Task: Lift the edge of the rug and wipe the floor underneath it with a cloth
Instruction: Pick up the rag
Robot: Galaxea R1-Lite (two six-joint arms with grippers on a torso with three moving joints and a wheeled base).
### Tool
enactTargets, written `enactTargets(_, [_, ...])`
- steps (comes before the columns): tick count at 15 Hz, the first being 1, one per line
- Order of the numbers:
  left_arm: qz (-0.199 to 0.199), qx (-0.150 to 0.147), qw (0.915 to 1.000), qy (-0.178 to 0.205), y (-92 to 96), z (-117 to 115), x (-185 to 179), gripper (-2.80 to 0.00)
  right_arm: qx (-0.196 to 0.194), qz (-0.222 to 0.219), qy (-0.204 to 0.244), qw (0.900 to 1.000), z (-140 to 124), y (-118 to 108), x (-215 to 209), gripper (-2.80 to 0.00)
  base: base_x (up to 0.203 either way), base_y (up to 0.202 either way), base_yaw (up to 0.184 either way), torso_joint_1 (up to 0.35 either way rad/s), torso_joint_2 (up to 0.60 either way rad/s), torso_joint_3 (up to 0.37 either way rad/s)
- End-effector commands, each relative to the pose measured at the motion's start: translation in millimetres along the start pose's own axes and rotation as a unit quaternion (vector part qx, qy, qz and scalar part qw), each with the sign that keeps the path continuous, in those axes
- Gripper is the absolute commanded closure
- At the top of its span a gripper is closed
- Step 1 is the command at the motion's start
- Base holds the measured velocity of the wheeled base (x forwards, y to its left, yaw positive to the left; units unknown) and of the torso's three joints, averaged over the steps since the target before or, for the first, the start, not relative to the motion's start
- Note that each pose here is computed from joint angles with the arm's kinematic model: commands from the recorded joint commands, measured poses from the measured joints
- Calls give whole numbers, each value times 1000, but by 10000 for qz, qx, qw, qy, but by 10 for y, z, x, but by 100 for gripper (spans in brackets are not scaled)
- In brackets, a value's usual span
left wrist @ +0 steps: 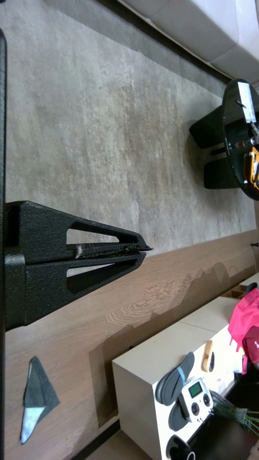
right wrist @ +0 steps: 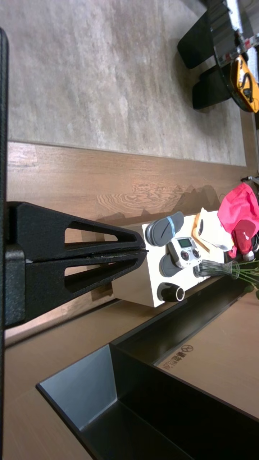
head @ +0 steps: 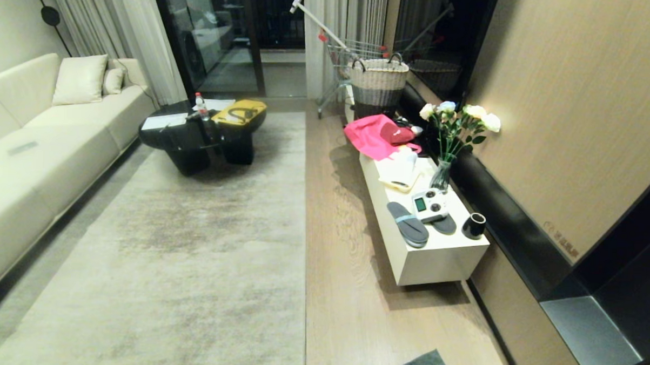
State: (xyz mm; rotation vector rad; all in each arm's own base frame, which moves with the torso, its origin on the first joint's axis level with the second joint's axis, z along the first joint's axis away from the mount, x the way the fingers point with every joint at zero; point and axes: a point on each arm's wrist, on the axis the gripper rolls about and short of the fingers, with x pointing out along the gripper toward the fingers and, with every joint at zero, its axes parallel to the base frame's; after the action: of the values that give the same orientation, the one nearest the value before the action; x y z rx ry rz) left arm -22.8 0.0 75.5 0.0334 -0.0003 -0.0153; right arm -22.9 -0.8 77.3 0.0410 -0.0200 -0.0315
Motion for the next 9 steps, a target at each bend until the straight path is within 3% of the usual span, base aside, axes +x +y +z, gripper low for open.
enactTargets(1, [0,2,10000,0,0,0,0,0,19,-2,5,10000,1,0,1,0,0,0,0,0,0,0])
enactTargets(9, [0,2,10000,-8,0,2,0,0,19,-2,5,10000,1,0,1,0,0,0,0,0,0,0])
